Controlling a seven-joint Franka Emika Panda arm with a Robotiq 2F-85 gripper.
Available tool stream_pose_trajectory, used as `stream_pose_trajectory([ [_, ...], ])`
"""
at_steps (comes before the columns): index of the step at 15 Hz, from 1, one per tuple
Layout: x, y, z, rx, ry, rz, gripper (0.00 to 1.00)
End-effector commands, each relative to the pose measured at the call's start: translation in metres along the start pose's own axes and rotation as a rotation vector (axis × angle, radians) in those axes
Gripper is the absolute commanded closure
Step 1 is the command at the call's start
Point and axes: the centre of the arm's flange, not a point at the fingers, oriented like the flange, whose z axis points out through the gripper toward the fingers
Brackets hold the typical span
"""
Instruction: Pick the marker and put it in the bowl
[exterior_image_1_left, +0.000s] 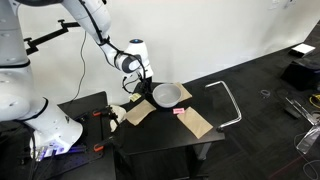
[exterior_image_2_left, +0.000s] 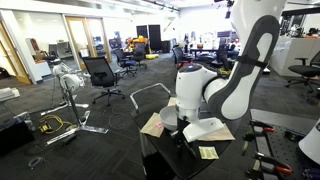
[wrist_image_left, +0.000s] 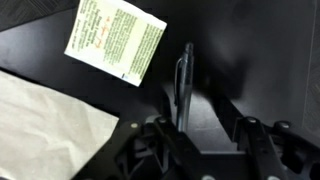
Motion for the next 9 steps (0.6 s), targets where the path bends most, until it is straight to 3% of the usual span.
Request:
stream_pose_trajectory([
  [1, 0.0, -0.008, -0.002, 0.012, 0.014, -0.004, 0.79],
  [4, -0.005, -0.011, -0.013, 0.016, 0.03, -0.023, 1.0],
  [9, -0.022, -0.021, -0.052, 0.043, 0.049, -0.114, 0.96],
])
